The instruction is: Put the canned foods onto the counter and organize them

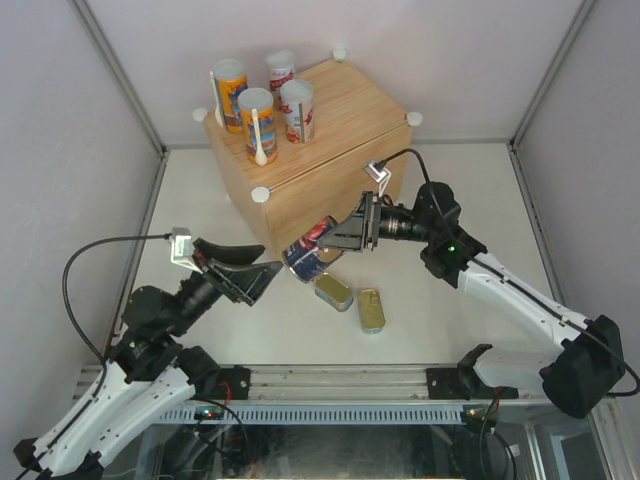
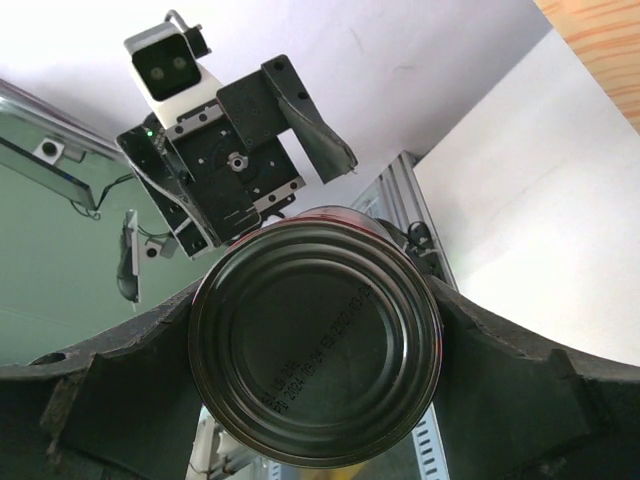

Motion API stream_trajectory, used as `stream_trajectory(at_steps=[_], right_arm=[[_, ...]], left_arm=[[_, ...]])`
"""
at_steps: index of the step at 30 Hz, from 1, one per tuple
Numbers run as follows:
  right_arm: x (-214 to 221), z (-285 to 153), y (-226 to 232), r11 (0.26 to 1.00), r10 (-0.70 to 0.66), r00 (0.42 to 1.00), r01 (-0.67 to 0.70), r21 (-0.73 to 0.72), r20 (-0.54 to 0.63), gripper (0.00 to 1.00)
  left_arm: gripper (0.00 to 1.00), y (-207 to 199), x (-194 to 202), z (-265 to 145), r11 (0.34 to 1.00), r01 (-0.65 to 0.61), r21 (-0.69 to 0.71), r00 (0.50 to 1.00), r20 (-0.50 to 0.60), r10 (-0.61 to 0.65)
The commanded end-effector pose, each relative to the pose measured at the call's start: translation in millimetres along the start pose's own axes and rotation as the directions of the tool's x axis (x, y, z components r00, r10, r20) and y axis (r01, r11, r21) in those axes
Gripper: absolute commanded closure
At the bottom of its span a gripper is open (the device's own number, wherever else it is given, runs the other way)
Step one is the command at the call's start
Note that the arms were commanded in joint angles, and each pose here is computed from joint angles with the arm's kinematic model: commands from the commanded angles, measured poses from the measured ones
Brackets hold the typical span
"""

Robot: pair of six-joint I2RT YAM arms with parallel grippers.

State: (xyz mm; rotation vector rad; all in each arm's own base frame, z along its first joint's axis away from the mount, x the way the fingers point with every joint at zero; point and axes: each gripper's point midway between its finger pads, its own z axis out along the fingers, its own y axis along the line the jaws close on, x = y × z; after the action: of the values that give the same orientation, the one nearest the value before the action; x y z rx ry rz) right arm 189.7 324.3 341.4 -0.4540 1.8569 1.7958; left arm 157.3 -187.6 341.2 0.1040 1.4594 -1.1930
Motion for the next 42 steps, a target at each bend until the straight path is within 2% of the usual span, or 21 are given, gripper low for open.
stream_trajectory(at_steps=[1,17,42], right_arm=[[-40,-9,72,0.972,-0.126,0.983,0.150,-0.181,0.137,1.00],[-59,-1,85,0.963,-0.092,0.978,0.135,-0.231,0.186,1.00],[-76,3,105,0.955,-0.057,0.974,0.116,-0.271,0.217,1.00]], left_arm=[[0.00,-27,-15,1,0.991,-0.041,0.123,0.999,0.035,0.037],[0.00,-57,-16,10,0.964,-0.056,0.259,0.998,-0.016,0.062],[0.00,-51,-19,21,0.976,-0.046,0.214,0.998,-0.031,0.054]])
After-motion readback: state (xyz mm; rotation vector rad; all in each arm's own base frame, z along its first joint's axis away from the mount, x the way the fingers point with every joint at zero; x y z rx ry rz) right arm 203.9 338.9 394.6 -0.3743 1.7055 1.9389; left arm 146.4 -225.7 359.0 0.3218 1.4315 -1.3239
